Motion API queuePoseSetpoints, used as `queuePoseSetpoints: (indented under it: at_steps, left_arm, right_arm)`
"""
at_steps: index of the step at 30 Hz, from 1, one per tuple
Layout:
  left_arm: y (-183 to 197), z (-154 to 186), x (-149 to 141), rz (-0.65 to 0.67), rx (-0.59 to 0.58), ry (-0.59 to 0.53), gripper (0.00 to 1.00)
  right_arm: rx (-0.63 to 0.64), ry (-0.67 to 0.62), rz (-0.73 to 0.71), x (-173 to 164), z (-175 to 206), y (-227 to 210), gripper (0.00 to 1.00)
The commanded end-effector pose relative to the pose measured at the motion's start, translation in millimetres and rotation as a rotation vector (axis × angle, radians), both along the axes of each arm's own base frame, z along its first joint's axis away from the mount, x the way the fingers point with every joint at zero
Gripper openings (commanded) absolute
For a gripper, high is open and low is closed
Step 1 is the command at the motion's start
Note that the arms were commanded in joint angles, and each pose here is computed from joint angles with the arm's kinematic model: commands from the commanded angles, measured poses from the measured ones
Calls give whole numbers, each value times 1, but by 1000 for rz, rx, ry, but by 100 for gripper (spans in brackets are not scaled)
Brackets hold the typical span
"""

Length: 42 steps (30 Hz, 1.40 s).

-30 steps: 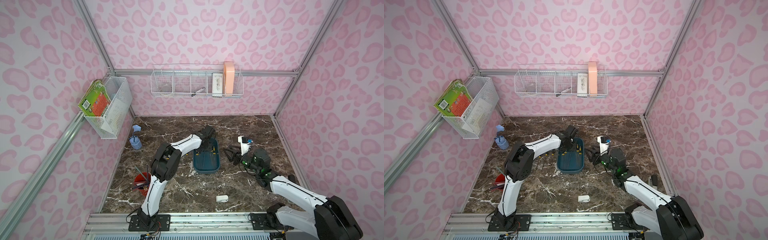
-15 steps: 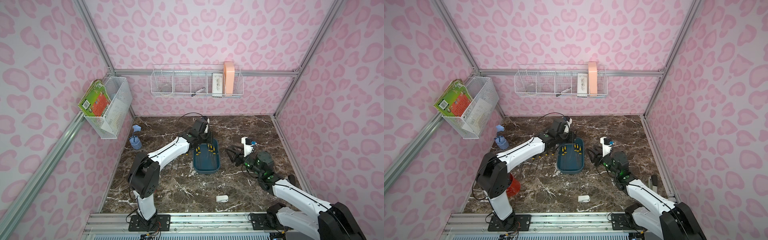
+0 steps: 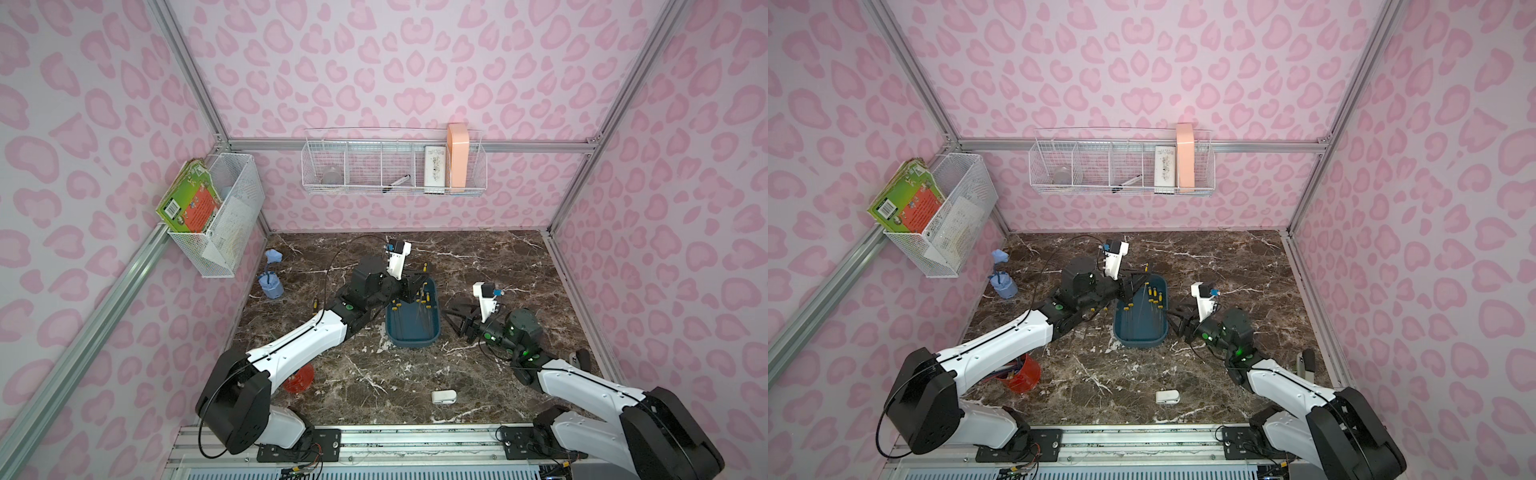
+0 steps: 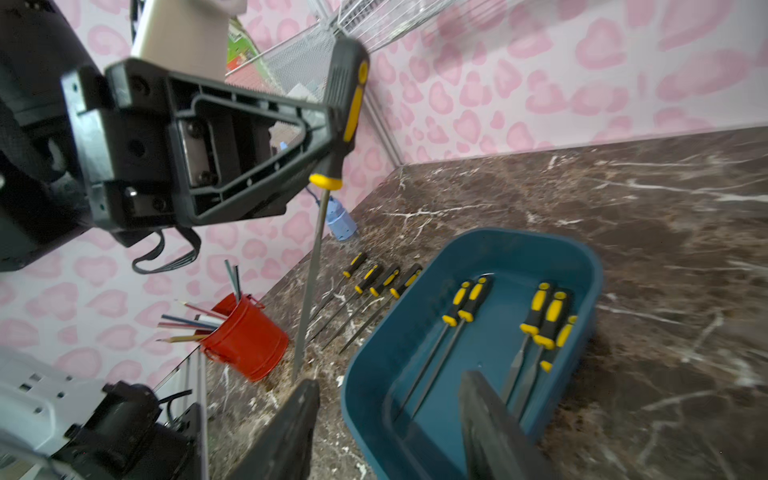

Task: Take the file tool out of the storage box
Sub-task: Pick up the file tool from the storage box.

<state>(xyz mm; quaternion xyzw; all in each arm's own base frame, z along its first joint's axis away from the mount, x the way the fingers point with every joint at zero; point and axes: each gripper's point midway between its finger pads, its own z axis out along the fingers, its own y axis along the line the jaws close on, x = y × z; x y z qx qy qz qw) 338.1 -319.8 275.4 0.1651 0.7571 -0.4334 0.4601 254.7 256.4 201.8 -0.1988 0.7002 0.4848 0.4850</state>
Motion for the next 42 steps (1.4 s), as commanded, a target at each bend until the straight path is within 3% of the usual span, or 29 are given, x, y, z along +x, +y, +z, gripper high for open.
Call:
queuePoseSetpoints:
  at_steps: [1, 11, 18, 26, 31, 37, 38, 40, 42]
  left_arm:
    - [0, 6, -1, -5, -11, -30, 0]
    - [0, 4, -4, -9, -6, -31, 0]
    - [2, 0, 1, 10, 27, -25, 0]
    - [-3, -7, 3, -3, 43, 0, 0]
    - [-5, -7, 3, -12, 23, -1, 0]
    - [-10, -9, 3, -32, 22, 6, 0]
    - [-11, -10, 2, -38, 27, 9, 3]
    - [-11, -13, 2, -40, 37, 22, 23]
    - [-11, -14, -1, -55, 41, 29, 36]
  right_arm:
    - [57, -34, 111, -15, 16, 22, 54]
    - [124, 75, 226, -10, 3, 55, 50]
    - [115, 102, 259, -10, -7, 68, 41]
    - [105, 113, 259, -9, -10, 69, 23]
    - [89, 126, 247, -6, -14, 70, 2]
    - [55, 154, 202, 0, -24, 66, 0]
    - [48, 159, 198, 0, -25, 66, 0]
    - [33, 168, 197, 0, -27, 66, 0]
    - [8, 179, 172, 2, -30, 63, 0]
